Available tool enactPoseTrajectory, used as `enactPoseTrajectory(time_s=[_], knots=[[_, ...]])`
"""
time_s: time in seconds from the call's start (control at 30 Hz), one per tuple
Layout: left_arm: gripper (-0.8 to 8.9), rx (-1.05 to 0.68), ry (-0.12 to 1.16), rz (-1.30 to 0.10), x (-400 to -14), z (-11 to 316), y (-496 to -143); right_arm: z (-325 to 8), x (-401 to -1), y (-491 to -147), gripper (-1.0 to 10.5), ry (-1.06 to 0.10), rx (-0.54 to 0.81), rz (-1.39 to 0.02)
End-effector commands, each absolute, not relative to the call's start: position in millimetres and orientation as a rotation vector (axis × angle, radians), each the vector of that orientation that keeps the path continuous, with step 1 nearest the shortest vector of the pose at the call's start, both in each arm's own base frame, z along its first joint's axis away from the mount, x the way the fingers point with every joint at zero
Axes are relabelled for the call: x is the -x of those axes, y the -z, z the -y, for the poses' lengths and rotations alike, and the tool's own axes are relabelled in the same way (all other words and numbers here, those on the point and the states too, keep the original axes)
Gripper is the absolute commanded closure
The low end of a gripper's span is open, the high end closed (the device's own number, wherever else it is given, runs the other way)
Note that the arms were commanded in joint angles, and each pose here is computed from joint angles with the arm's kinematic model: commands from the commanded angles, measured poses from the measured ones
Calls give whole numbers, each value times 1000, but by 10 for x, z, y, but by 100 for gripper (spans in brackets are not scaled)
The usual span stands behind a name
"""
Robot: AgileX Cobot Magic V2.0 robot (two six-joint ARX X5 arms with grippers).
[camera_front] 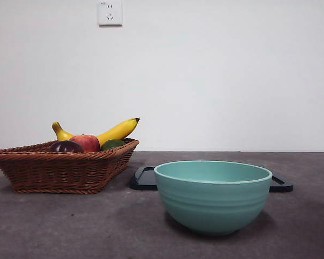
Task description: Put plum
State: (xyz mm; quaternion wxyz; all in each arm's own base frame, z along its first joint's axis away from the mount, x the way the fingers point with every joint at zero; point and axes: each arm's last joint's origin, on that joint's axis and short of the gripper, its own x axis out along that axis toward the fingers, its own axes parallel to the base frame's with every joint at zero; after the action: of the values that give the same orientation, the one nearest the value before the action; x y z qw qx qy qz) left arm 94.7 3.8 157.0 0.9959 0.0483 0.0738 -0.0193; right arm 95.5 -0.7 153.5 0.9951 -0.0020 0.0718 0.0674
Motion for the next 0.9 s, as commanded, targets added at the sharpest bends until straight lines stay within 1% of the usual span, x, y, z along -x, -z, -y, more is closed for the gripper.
enactPoseTrajectory(time_s=[0.03, 0.9], knots=[[806, -87, 36, -175, -955, -41, -1494, 7, -957, -1509, 940, -130, -14, -158], [806, -87, 36, -175, -955, -41, -1494, 4, -957, -1520, 940, -141, -13, -148]])
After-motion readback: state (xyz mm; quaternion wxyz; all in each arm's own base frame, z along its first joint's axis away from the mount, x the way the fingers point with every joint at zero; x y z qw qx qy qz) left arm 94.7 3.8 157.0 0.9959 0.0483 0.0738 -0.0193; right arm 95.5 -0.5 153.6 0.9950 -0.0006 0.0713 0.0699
